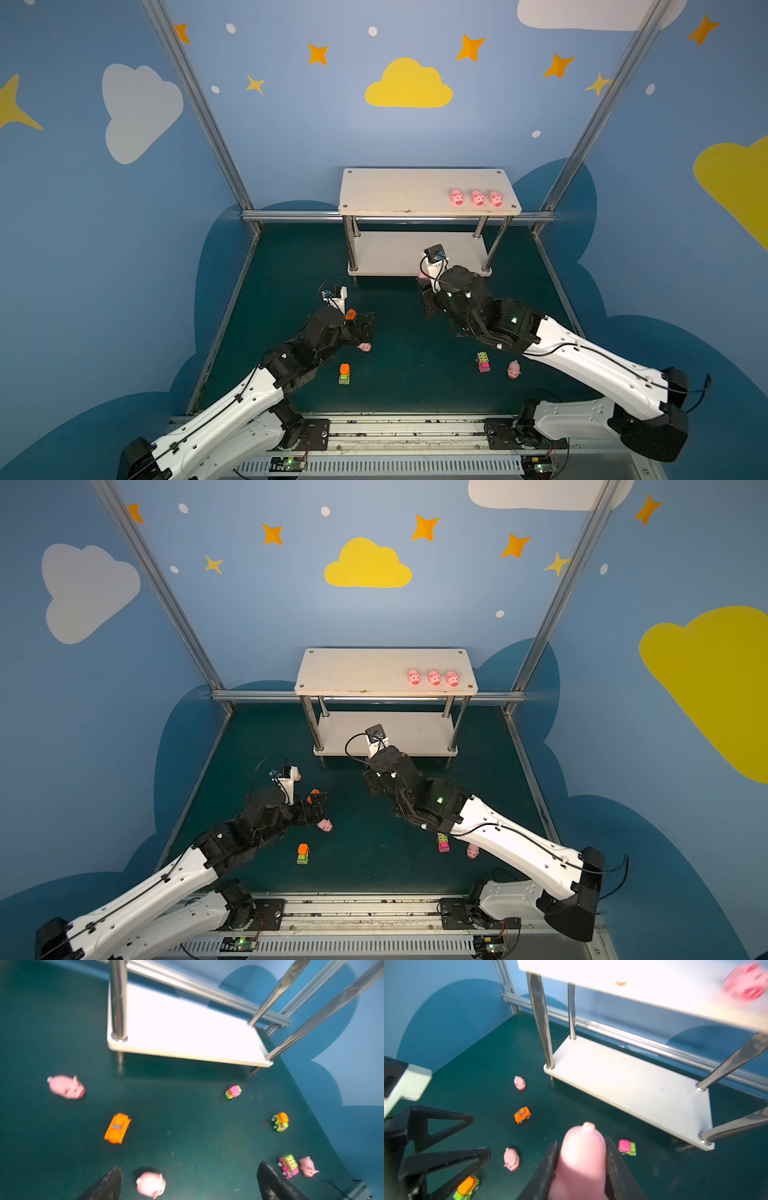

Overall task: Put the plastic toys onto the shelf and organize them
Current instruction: 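Lift the pink pig with the right gripper up above the top shelf, then lower the pig beside the row of pigs and open the right gripper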

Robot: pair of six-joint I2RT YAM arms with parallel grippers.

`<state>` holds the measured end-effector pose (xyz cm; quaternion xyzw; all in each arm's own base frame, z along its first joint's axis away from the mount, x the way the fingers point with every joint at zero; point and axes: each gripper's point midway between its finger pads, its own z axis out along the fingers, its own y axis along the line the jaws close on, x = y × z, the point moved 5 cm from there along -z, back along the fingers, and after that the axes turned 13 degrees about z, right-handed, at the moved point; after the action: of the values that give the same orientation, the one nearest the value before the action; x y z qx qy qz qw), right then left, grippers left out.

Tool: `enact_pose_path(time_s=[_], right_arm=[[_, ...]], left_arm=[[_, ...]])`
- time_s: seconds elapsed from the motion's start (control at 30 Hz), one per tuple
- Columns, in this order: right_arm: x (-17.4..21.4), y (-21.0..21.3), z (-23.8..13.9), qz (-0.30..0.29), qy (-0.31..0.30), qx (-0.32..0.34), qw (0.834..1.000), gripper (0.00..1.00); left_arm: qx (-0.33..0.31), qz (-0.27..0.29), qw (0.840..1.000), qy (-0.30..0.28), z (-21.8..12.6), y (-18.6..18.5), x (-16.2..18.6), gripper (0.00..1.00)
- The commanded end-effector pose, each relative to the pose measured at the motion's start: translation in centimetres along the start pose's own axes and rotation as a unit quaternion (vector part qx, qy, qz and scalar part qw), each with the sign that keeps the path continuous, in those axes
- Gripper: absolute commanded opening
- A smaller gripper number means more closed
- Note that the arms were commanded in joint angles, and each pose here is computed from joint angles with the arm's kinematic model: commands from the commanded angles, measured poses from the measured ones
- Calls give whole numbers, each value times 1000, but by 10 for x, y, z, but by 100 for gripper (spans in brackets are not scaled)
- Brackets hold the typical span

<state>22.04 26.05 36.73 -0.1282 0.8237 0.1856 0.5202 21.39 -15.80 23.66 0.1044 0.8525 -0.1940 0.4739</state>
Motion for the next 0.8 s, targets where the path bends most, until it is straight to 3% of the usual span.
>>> enact_pose_path(time_s=[0.0,0.37,0.77], right_arm=[[-30,-10,-11,-14,-22,13,1000,34],[-125,-25,10,-4,-73,21,997,35],[-161,-42,88,9,-45,34,998,35]], left_arm=[[25,27,999,-17,-3,-12,-21,100],[59,40,997,-38,-8,-32,-48,100],[57,79,994,-51,-38,-43,-76,100]])
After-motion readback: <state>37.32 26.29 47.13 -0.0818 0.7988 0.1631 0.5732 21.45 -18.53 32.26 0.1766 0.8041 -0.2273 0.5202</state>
